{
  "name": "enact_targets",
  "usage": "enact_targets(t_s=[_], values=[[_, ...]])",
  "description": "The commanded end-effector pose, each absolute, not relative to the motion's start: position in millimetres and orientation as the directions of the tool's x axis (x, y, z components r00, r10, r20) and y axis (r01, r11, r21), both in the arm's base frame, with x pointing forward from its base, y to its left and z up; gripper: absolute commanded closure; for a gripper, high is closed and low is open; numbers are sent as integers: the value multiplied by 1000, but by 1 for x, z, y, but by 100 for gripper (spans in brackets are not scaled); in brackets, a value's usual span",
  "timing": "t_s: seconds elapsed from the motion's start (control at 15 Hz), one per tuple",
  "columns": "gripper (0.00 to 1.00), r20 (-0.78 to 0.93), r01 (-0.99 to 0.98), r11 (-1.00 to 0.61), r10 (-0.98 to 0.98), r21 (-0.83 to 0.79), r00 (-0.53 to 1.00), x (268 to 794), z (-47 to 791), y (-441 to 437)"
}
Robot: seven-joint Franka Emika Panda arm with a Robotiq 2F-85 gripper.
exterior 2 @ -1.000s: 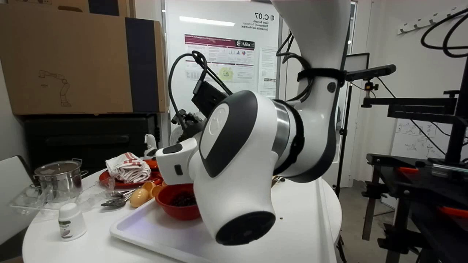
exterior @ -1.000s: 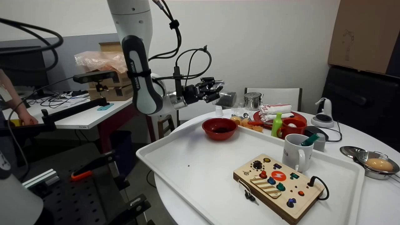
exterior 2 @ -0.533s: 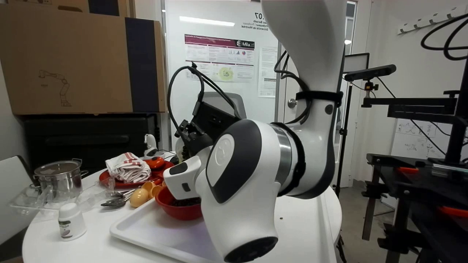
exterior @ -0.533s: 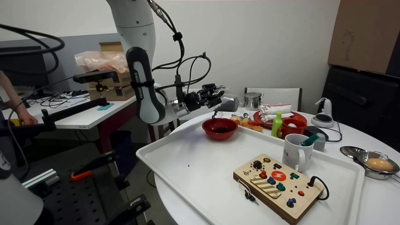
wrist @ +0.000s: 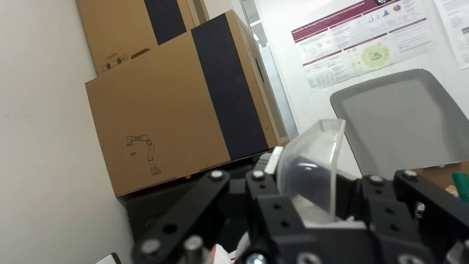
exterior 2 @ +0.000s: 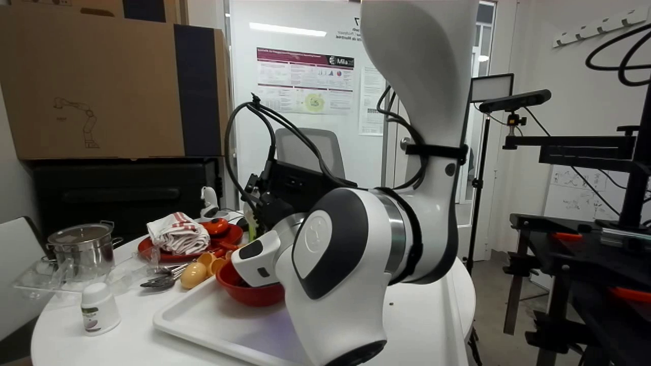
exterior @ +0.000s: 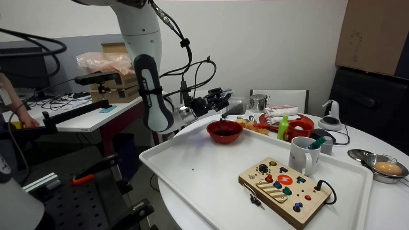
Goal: Pour the contents in the clear jug into the red bowl on the table.
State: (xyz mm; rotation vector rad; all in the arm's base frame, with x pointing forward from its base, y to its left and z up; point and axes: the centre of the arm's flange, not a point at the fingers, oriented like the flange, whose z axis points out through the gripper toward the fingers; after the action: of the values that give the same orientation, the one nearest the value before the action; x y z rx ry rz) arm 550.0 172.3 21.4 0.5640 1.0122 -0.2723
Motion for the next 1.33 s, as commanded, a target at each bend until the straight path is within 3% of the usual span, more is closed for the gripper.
enact_targets(t_s=[0.0, 1.27], values=[[90, -853, 438, 866, -25, 243, 522, 558, 14, 177], [90, -741, 375, 927, -238, 20, 628, 555, 13, 171]])
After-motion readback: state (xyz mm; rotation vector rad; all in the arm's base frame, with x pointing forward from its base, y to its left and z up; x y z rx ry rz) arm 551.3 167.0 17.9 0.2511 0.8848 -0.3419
